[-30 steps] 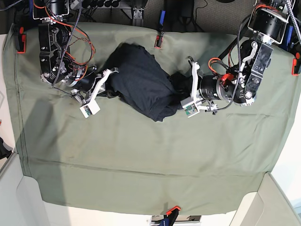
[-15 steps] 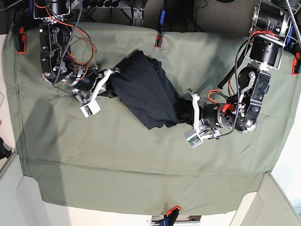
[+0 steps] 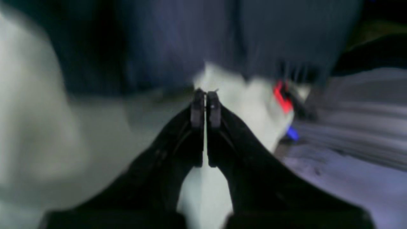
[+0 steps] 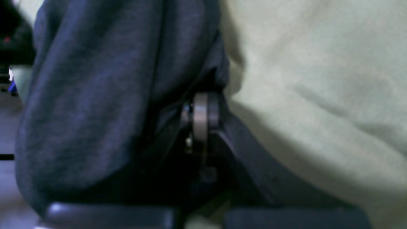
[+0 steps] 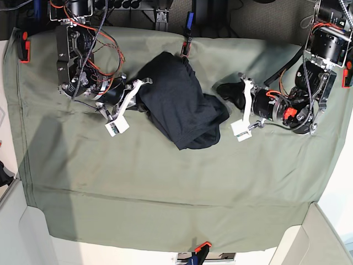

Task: Fold the T-shirt properly
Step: 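Grasp the bundle sides with both grippers and tuck them under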

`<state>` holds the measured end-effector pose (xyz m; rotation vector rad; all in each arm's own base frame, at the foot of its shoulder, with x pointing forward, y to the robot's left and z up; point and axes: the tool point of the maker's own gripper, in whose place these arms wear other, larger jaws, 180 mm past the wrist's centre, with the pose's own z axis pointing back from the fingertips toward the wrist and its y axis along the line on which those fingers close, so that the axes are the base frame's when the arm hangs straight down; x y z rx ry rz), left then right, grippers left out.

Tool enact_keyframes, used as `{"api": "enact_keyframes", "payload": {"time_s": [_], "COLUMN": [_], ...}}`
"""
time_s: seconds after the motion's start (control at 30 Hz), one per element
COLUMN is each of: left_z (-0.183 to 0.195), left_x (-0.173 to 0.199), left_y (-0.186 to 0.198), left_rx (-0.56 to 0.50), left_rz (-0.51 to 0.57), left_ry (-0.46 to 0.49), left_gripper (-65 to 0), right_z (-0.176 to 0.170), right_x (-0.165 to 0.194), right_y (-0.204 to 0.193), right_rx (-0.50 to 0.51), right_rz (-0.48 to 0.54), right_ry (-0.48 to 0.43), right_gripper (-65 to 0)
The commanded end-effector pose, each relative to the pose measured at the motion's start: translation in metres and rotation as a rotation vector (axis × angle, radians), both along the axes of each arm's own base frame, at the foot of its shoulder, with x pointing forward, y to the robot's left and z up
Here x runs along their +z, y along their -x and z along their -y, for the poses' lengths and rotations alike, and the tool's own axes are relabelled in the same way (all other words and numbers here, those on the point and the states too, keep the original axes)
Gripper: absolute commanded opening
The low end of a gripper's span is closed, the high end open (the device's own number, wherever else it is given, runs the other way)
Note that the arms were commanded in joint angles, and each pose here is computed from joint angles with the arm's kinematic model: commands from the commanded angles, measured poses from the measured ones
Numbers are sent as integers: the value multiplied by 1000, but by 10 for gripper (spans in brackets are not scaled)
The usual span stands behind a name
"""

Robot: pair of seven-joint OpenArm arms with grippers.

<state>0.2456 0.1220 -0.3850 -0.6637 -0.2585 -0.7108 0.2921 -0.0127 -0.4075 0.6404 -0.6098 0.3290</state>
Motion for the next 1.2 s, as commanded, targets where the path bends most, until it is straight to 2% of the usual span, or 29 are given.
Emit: {"api": "enact_keyframes", "payload": {"time_s": [0.0, 0.2, 0.3, 0.47, 0.73, 0.87, 1.0, 1.17], "left_z": [4, 9, 10, 11, -1, -4, -7, -12], "left_x": [12, 3, 1, -2, -9, -4, 8, 17], "left_y": [-1, 28, 30, 16, -3, -17, -38, -53], "left_rx": [-8, -29, -20, 1, 21, 22, 22, 25], "left_rz": [22, -27, -24, 46, 152, 201, 259, 296], "left_ry": [43, 53, 57, 33, -49, -72, -89, -108], "left_gripper": [-635, -635, -635, -635, -635, -635, -635, -635], "right_z": [6, 43, 47, 21, -62, -93, -93, -69], "right_x": [10, 21, 26, 19, 8, 14, 22, 32], "right_y": [-11, -29, -33, -19, 38, 50, 44, 26], "right_rx": [-18, -149, -169, -80, 165, 221, 210, 159], "right_rz": [40, 78, 86, 56, -14, -15, 9, 73], "right_ry": [-7, -17, -42, -33, -82, -117, -119, -47], "right_gripper": [-650, -650, -650, -650, -650, -650, -650, -650]}}
